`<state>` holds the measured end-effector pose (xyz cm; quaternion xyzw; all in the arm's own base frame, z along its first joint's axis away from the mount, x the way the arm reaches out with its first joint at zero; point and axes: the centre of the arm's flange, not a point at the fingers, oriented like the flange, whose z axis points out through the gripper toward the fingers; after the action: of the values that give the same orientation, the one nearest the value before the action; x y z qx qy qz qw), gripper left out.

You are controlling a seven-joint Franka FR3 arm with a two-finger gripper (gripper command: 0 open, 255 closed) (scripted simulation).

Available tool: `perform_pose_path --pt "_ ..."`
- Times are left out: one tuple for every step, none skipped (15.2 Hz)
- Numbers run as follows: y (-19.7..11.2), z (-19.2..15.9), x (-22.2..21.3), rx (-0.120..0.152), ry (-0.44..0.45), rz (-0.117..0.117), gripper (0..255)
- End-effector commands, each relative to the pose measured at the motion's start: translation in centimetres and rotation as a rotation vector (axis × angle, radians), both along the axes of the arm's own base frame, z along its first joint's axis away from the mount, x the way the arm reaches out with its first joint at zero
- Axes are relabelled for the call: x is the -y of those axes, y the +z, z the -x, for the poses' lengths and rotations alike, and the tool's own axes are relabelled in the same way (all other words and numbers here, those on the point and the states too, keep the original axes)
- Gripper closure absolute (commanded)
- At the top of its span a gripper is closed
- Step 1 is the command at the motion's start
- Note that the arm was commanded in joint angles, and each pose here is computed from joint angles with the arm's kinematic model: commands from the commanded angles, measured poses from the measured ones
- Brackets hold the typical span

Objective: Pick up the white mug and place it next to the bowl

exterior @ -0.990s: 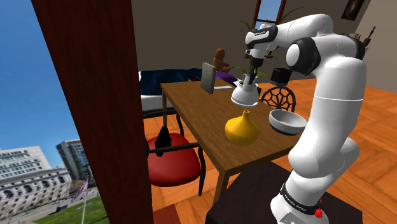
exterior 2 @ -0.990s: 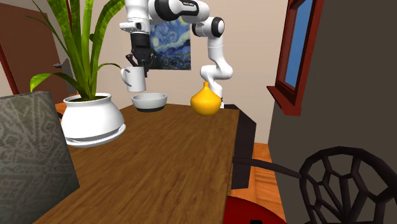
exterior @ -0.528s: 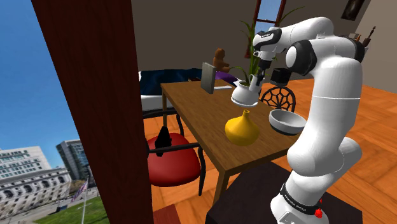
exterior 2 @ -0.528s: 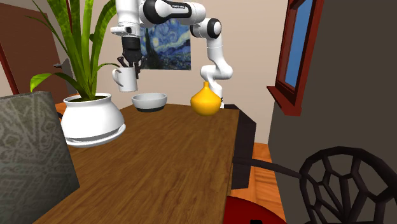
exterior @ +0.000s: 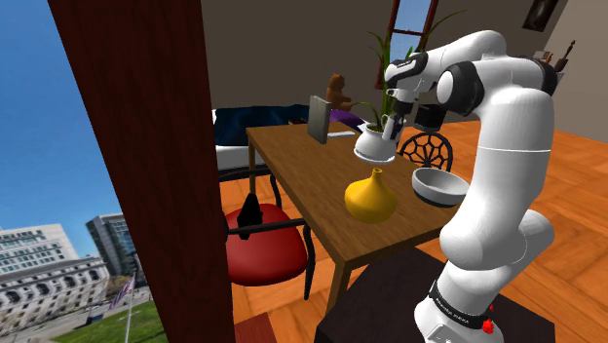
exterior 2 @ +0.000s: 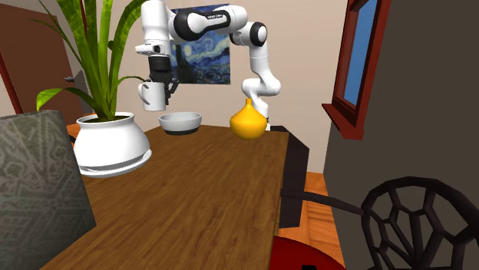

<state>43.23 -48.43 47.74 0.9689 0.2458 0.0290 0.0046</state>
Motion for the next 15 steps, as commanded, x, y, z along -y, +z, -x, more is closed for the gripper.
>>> perform_pose_path --pt "-2.0 -0.1 0.3 -0.004 -0.002 0.004 255" --pt "-0.2 0.1 0.1 0.003 0.001 0.001 255" --pt "-0.2 0.1 0.1 0.003 0.001 0.001 0" --pt "0.8 -0.4 0.3 0.021 -0.075 -0.006 0" --pt "1.8 -0.9 0.5 0.040 -0.152 -0.013 0" --pt "2.9 -1.3 0.8 0.059 -0.228 -0.021 0" --pt "3.9 -1.7 1.1 0.078 -0.305 -0.028 0" --pt "4.9 -2.0 1.5 0.096 -0.382 -0.035 0" --pt "6.0 -2.3 1.9 0.115 -0.458 -0.042 0" --pt "7.0 -2.5 2.3 0.134 -0.535 -0.049 0" --pt "8.1 -2.7 2.8 0.152 -0.611 -0.056 0" --pt "9.1 -2.8 3.2 0.171 -0.688 -0.063 0" --pt "9.7 -2.9 3.5 0.181 -0.730 -0.067 0" --pt "9.2 -3.0 3.5 0.181 -0.730 -0.067 0" --pt "8.7 -3.1 3.5 0.181 -0.730 -0.067 0"
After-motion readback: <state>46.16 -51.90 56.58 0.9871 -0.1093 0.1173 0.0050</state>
